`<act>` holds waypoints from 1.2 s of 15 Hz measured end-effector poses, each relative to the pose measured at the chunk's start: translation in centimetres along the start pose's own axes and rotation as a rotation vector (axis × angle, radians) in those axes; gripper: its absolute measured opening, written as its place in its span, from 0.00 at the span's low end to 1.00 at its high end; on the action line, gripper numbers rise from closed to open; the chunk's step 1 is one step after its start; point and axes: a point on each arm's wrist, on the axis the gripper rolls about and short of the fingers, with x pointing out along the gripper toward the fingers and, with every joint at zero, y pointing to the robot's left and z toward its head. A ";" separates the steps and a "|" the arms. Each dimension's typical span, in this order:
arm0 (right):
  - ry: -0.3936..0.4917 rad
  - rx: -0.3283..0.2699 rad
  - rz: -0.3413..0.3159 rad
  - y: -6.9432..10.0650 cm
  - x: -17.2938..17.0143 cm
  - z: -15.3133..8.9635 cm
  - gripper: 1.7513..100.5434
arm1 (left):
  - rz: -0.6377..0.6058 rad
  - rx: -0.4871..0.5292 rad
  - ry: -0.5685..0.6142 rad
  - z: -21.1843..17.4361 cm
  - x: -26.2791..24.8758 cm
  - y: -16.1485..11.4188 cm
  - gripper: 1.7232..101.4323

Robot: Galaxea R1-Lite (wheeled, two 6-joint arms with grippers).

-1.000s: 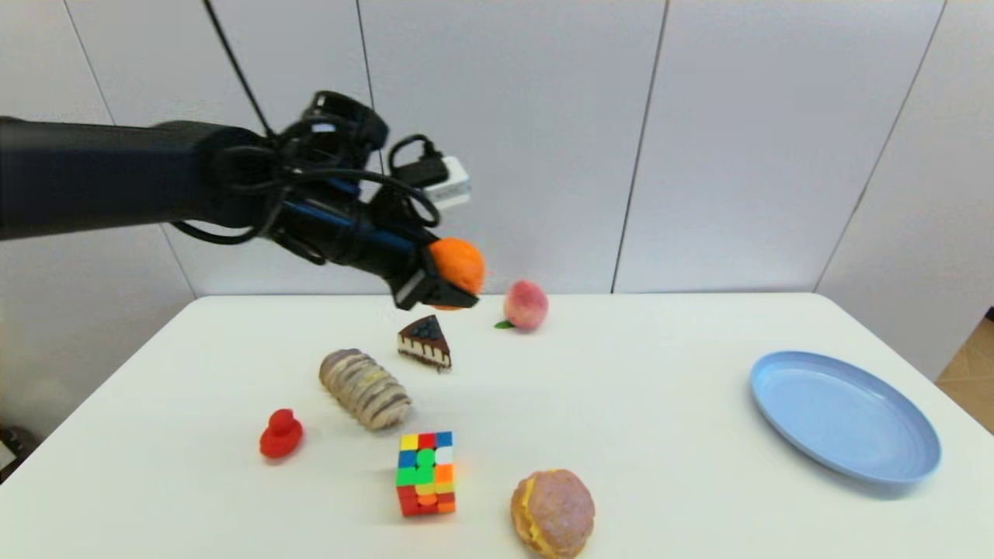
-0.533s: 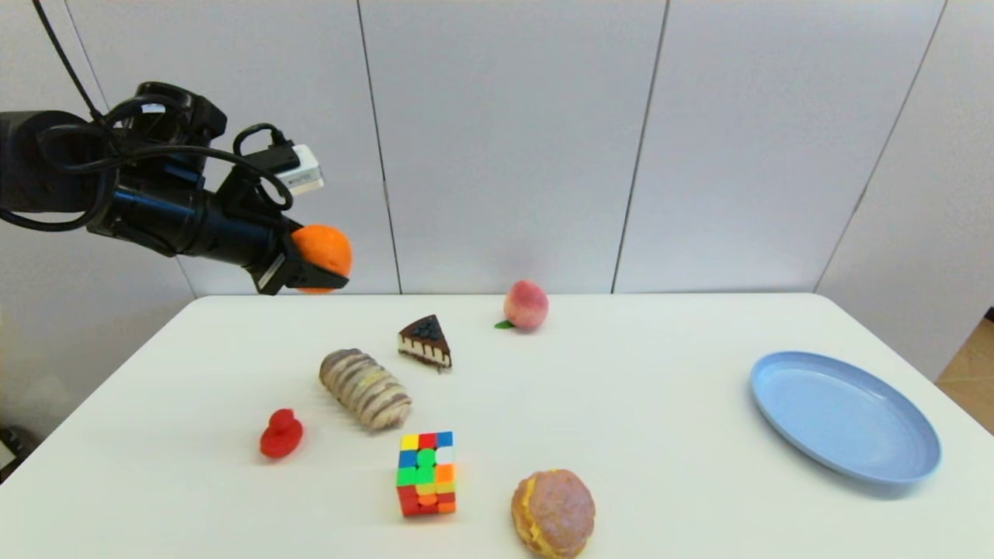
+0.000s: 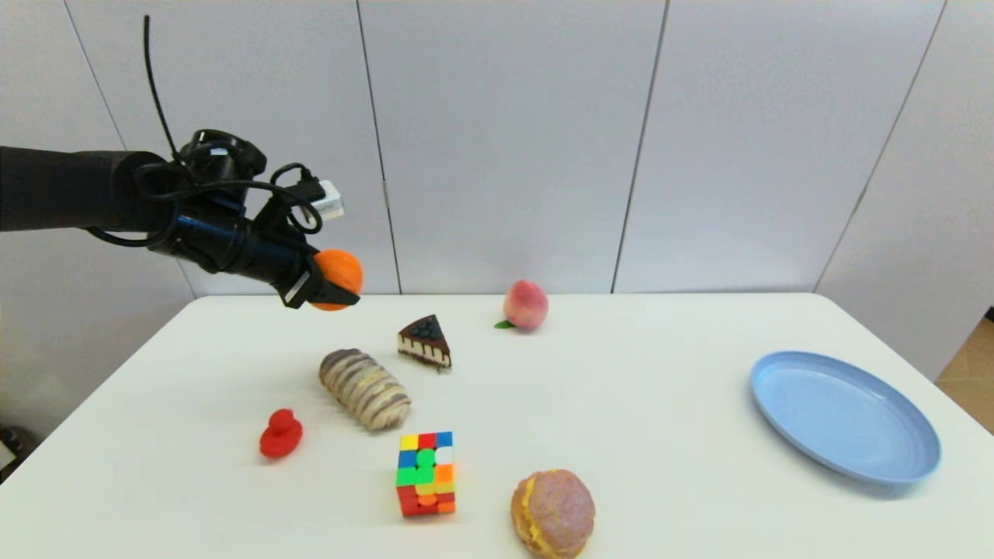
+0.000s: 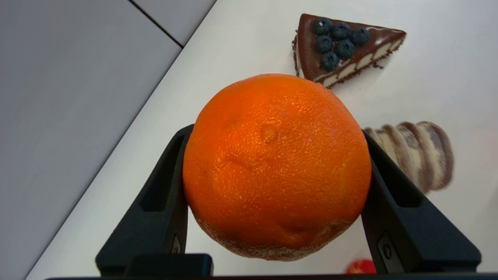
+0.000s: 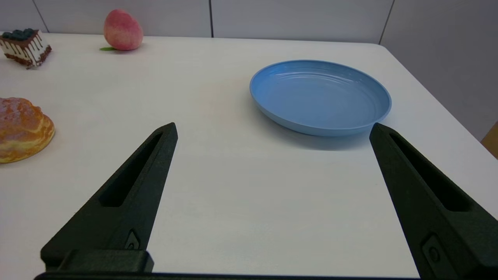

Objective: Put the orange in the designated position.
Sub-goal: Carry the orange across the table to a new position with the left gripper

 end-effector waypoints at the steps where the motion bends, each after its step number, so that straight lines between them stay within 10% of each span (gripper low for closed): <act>1: 0.000 0.000 0.000 0.0 0.0 0.0 0.97 | -0.012 0.000 -0.005 0.0 0.9 0.4 0.67; 18: 0.000 0.001 0.000 0.0 0.0 0.0 0.97 | -0.094 -0.028 0.043 -3.0 11.5 3.1 0.67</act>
